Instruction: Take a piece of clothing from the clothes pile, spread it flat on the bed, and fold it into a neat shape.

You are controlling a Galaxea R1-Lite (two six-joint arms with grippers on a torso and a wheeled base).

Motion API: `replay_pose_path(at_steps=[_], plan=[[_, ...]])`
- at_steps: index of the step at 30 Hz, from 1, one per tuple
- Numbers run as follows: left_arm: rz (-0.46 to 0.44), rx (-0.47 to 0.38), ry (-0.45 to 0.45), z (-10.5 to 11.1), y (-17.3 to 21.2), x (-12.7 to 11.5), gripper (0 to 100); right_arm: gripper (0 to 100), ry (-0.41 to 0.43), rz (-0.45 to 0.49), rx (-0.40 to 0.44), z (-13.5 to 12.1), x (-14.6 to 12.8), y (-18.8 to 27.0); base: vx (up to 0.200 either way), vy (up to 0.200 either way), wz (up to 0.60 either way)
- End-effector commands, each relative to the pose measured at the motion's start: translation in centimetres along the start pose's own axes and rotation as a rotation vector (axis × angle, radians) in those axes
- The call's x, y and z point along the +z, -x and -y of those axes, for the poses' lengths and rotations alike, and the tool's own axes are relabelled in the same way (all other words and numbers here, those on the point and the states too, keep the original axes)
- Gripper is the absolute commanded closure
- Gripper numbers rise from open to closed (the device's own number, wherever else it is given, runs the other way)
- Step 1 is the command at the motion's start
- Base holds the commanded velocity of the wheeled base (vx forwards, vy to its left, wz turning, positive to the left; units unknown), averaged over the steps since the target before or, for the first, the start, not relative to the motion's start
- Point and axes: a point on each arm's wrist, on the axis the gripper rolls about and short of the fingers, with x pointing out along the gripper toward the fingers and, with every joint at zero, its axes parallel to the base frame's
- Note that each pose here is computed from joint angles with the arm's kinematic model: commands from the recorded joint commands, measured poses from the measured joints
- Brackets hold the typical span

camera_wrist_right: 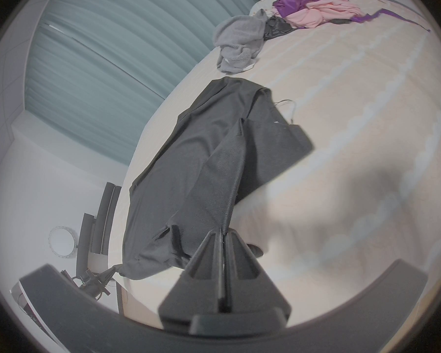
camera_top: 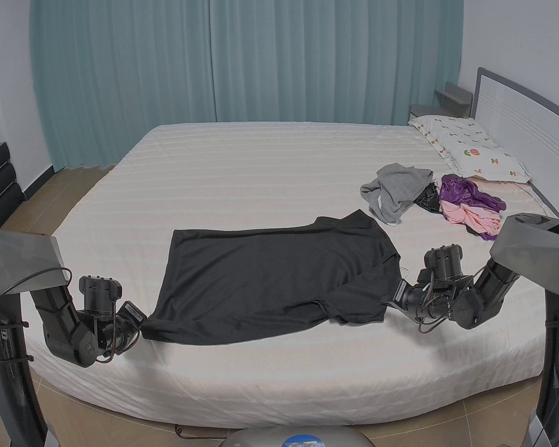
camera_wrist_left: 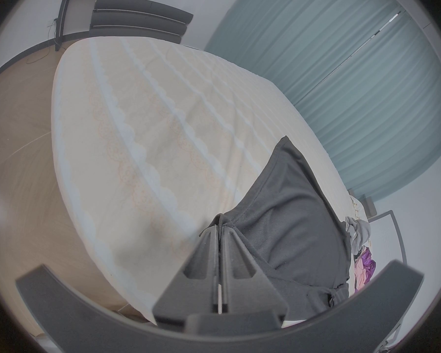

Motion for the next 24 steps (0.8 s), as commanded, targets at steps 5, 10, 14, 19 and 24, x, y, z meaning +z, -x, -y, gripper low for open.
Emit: replay_pose_path(at_steps=[5,10,14,19,24], plan=[[0.03,-0.034,-0.002,0.7,1.7,0.8,100,100,-0.05,0.016,0.015,0.9,0.8,6.9,0.0,0.0,0.0],[0.037,-0.034,-0.017,0.6,2.1,1.1,100,100,-0.07,0.011,0.032,1.1,0.4,10.5,0.0,0.0,0.0],[0.024,-0.017,-0.078,0.2,2.7,0.8,100,100,-0.063,-0.011,0.017,1.4,-1.5,13.3,0.0,0.0,0.0],[0.003,0.004,-0.136,-0.4,3.1,0.3,100,100,-0.027,-0.057,-0.033,2.7,-3.5,14.7,0.0,0.0,0.0],[-0.025,0.033,-0.224,-1.2,3.4,-0.4,100,100,-0.015,-0.107,-0.078,3.9,-4.9,15.2,0.0,0.0,0.0]])
